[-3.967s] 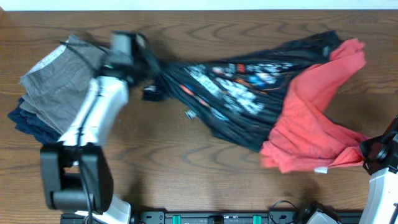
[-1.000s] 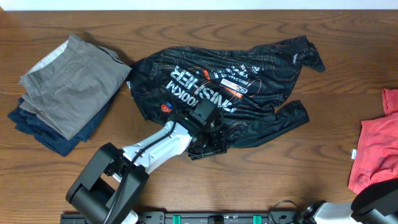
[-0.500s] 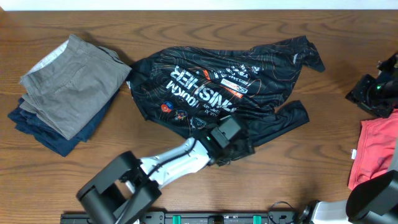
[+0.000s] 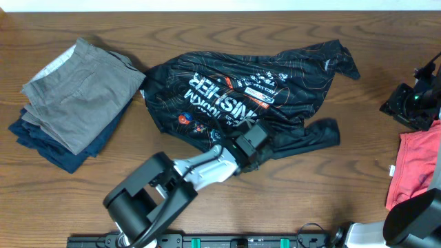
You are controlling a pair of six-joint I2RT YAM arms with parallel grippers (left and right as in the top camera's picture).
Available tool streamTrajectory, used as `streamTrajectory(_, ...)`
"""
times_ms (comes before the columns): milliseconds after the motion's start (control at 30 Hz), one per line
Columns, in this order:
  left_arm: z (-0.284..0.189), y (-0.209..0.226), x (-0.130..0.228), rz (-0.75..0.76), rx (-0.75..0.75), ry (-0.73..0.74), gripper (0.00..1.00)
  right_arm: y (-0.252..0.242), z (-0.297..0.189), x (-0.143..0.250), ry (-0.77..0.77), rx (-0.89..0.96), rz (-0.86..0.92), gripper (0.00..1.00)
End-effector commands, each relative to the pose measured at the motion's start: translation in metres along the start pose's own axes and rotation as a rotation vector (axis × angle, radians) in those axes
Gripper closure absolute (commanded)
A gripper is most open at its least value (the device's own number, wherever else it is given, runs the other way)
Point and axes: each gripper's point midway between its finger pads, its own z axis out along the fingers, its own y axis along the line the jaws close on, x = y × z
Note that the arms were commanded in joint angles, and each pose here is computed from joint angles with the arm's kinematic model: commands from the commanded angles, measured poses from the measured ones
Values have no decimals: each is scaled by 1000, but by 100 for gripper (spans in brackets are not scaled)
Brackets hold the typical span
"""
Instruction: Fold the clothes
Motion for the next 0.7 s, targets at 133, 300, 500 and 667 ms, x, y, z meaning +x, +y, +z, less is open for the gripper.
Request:
streamTrajectory(133,-47,97,-38,32,-342,10,94,1,0,3,6,3,-35,57)
streamTrajectory(300,-121,150,-69,68,-538,-15,94,1,5,6,28,5,-33,58)
streamTrajectory(500,-175,188,-100,-19,-620,-73,94,5,23,23,85,7,-54,60)
streamTrajectory(667,-188,207,-104,-90,-652,-52,94,17,53,44,131,-27,-88,64)
